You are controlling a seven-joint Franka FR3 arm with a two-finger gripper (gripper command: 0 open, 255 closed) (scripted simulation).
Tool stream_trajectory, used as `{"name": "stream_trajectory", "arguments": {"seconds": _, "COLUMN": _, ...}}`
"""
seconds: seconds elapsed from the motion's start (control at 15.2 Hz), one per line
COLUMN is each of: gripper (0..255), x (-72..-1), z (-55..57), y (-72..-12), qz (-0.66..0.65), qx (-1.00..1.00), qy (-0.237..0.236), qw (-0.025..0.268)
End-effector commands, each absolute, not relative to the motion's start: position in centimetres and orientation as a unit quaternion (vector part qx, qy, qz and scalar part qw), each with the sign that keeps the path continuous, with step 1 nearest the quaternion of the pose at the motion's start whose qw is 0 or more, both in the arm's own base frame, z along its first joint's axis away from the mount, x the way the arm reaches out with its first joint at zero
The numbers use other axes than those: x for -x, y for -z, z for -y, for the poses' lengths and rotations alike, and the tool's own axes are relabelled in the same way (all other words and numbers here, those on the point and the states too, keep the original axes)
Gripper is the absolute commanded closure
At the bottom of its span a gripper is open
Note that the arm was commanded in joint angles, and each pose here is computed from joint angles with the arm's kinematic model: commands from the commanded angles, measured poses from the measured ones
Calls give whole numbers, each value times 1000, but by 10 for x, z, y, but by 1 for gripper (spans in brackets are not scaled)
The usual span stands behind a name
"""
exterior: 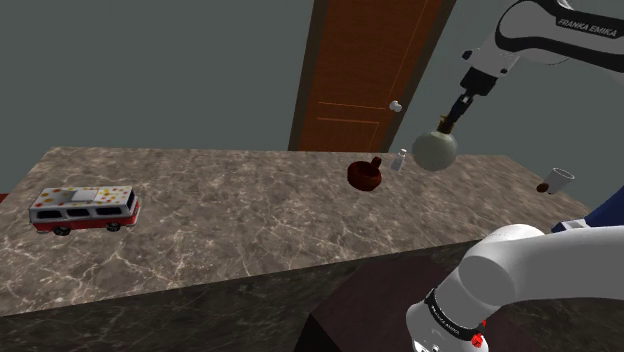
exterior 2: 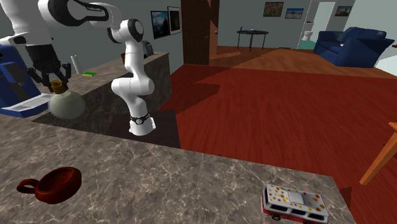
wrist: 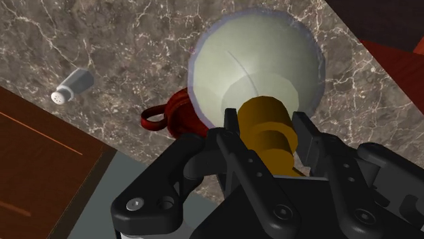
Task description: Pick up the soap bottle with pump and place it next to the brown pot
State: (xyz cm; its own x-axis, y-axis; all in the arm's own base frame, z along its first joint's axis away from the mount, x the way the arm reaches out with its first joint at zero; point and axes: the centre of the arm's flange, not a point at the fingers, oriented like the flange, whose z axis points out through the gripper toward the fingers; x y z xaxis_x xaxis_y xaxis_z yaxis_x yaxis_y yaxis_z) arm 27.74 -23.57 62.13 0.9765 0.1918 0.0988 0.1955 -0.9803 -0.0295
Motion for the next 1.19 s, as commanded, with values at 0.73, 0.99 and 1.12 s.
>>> {"name": "stream_trajectory", "arguments": {"seconds": 0.73, "gripper": 255, "x": -256, "z": 304, "y": -580, "qz": 98, "qx": 994, "qy": 48, "qw": 19}}
{"name": "stream_trajectory", "arguments": {"seconds": 0.99, "gripper": 255, "x": -256, "z": 304, "y": -559, "qz": 98, "qx": 994, "qy": 48, "qw": 19}}
{"name": "stream_trajectory", "arguments": {"seconds": 1.12, "gripper": 255, "x": -256, "z": 304, "y": -549, "qz": 98, "qx": 994, "qy": 48, "qw": 19}}
